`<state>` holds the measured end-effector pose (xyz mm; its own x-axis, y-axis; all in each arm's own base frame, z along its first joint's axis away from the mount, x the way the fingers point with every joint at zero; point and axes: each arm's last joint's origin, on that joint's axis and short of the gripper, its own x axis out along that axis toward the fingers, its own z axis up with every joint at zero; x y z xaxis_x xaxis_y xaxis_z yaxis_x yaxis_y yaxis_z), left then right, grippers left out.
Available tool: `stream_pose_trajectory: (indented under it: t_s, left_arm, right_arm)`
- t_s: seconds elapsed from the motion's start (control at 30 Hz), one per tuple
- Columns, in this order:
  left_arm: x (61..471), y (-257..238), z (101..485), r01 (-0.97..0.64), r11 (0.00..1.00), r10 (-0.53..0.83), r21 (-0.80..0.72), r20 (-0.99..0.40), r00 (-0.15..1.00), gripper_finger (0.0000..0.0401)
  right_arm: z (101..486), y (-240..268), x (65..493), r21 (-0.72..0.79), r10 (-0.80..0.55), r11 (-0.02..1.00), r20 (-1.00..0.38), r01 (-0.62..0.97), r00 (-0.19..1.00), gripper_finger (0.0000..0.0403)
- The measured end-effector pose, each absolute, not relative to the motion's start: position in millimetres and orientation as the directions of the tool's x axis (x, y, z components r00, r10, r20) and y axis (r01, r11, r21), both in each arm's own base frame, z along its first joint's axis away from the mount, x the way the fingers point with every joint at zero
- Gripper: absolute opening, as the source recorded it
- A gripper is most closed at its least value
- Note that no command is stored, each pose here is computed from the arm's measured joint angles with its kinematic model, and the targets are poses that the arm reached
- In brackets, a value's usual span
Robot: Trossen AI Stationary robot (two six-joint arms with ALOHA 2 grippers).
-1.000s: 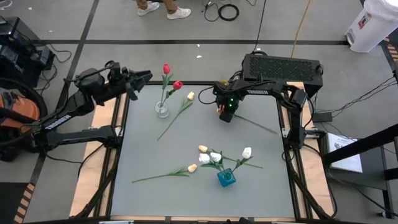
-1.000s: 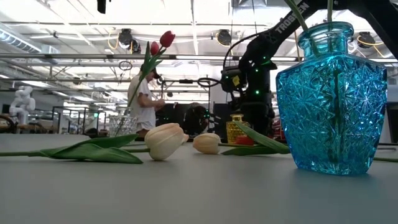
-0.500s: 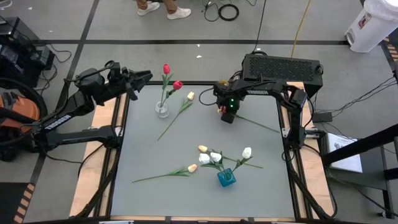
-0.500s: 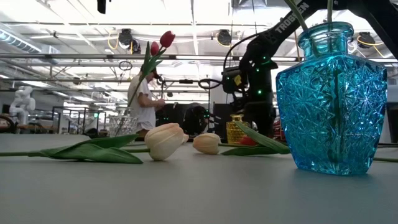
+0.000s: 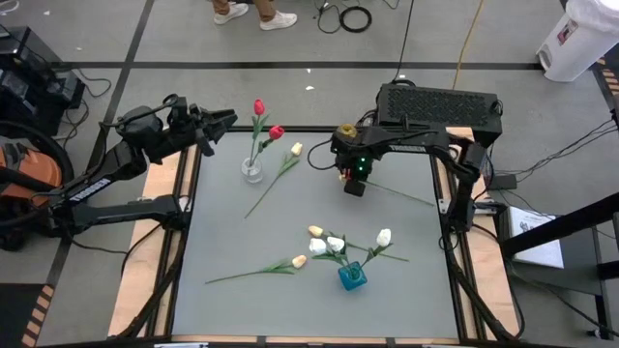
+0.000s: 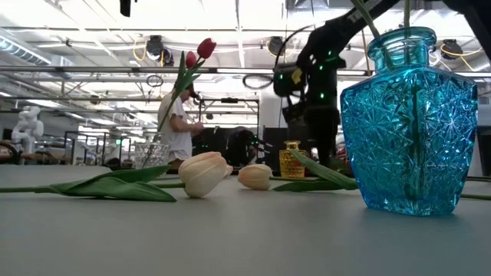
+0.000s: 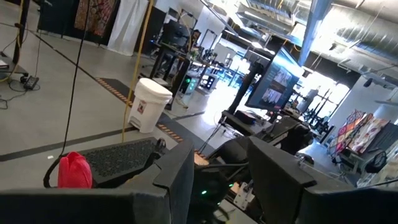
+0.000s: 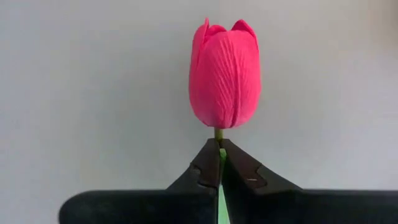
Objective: Sort flowers into vase by color
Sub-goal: Put the red tulip into the transparent vase
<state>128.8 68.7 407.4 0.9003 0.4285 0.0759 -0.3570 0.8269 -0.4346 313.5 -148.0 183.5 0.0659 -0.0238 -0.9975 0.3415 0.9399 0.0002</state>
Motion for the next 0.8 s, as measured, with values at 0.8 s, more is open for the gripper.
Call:
stream_pose_trajectory:
  t_s: [0.8]
  left_arm:
    - [128.8,68.7,407.4,-0.369,0.844,0.428,-0.389,0.076,0.9,0.0155]
  right_arm:
    - [391.1,-101.5,308.6,0.041,-0.16,0.948,-0.796,0.316,0.584,0.0]
